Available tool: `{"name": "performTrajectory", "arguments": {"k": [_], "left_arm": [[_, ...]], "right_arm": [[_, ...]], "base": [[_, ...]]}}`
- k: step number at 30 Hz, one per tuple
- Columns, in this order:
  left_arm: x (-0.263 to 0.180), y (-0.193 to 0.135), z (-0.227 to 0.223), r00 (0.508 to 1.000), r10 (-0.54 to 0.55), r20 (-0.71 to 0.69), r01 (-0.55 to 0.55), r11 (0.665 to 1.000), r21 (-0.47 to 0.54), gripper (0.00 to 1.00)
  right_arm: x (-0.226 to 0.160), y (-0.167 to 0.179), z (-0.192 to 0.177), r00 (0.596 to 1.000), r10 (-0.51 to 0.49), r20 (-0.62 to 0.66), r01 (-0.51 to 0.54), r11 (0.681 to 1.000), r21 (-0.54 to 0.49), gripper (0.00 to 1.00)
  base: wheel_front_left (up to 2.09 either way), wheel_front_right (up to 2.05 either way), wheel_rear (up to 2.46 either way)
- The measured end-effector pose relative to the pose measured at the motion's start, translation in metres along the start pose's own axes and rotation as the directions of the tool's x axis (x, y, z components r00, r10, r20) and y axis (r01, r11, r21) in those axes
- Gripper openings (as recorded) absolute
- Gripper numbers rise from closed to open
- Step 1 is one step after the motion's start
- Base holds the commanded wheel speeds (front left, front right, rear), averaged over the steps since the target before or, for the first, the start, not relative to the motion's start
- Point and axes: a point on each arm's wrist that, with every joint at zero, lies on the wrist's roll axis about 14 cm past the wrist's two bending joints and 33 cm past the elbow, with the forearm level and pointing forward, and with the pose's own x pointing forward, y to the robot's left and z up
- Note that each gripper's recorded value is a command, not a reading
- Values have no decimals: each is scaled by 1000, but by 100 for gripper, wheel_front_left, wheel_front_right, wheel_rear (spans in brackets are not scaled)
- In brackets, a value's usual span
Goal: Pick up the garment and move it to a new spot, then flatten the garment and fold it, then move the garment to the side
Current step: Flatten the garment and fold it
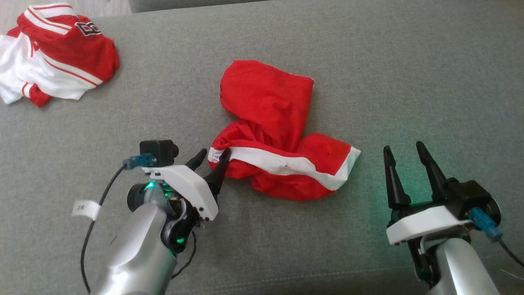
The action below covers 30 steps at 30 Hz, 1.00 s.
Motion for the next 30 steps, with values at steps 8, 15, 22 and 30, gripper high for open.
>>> {"name": "performTrajectory", "arguments": {"k": [8,15,22,30], "left_arm": [[-1,12,-15,997,24,-70,-24,1000,4,84],[0,12,-15,997,23,-79,-22,1000,20,0],[-6,25,3,996,83,12,-84,996,25,0],[-30,45,-2,985,164,55,-165,986,3,0]], "right_arm": [[0,-1,-4,1000,-3,-9,3,1000,1,100],[2,-1,-4,1000,-2,-7,2,1000,1,100],[5,3,-12,999,13,-50,-14,1000,-23,100],[14,29,-33,986,95,-140,-102,994,-46,100]], "base": [[0,0,0],[0,0,0],[0,0,0],[0,0,0]]}}
